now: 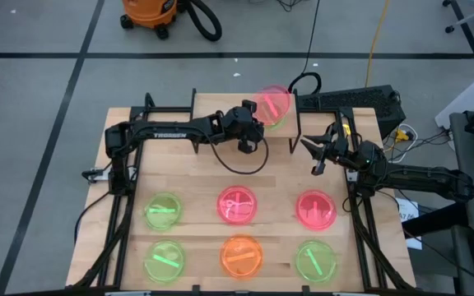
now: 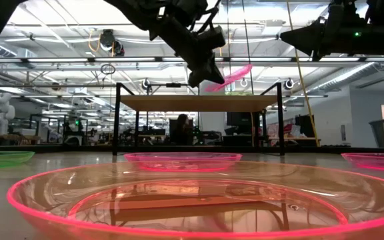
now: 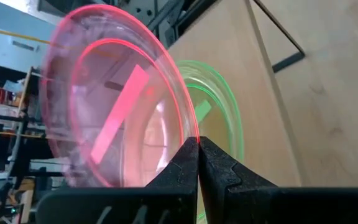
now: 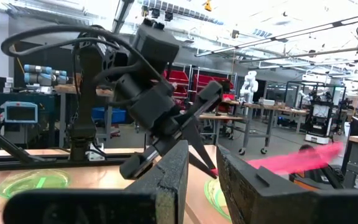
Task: Place and stack plates onto a shelf
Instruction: Stack the pink plate on top of the green plate on the shelf, then stack the pink plate on top of the pink plate on the shelf
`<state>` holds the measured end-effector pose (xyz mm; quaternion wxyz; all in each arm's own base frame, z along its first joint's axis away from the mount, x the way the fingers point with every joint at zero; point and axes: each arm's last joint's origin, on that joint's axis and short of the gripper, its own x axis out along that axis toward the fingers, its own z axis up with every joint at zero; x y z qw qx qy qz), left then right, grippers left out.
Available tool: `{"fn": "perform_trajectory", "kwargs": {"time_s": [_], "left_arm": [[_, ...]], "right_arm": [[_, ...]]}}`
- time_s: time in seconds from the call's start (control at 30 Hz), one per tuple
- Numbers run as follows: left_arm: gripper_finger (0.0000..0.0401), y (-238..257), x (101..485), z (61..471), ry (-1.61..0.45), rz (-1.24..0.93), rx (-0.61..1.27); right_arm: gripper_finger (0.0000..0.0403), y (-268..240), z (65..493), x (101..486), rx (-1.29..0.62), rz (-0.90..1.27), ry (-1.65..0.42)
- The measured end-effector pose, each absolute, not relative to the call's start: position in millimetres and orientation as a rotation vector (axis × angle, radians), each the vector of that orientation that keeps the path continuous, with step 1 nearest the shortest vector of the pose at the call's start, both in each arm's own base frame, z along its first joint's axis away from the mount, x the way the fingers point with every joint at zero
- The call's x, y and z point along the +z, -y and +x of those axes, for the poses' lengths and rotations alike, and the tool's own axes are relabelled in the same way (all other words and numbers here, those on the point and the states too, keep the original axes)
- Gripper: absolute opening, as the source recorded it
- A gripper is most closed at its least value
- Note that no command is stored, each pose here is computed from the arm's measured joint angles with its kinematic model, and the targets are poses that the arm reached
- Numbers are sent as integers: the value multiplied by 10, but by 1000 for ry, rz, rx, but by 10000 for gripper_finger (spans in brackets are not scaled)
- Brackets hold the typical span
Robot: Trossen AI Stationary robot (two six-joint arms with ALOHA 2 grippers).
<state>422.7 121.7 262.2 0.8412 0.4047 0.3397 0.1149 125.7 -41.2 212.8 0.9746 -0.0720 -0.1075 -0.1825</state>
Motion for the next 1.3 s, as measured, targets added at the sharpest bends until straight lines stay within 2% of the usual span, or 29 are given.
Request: {"fn": "perform_trajectory", "kwargs": {"time_s": [0.43, 0.67, 1.07, 1.17, 1.3], "left_arm": [[61, -1213, 2595, 4216, -743, 838, 242], [65, -1253, 2606, 4193, -819, 888, 380], [65, -1205, 2608, 4207, -810, 887, 374], [65, -1176, 2685, 4164, -828, 890, 438], [65, -1077, 2967, 4020, -776, 815, 500]], "right_arm": [[70, 412, 1257, 2128, -368, -145, 217], [70, 412, 1257, 2129, -368, -146, 217], [70, 412, 1257, 2128, -368, -145, 217], [70, 412, 1257, 2128, -368, -145, 217], [70, 412, 1257, 2129, -368, -145, 217]]}}
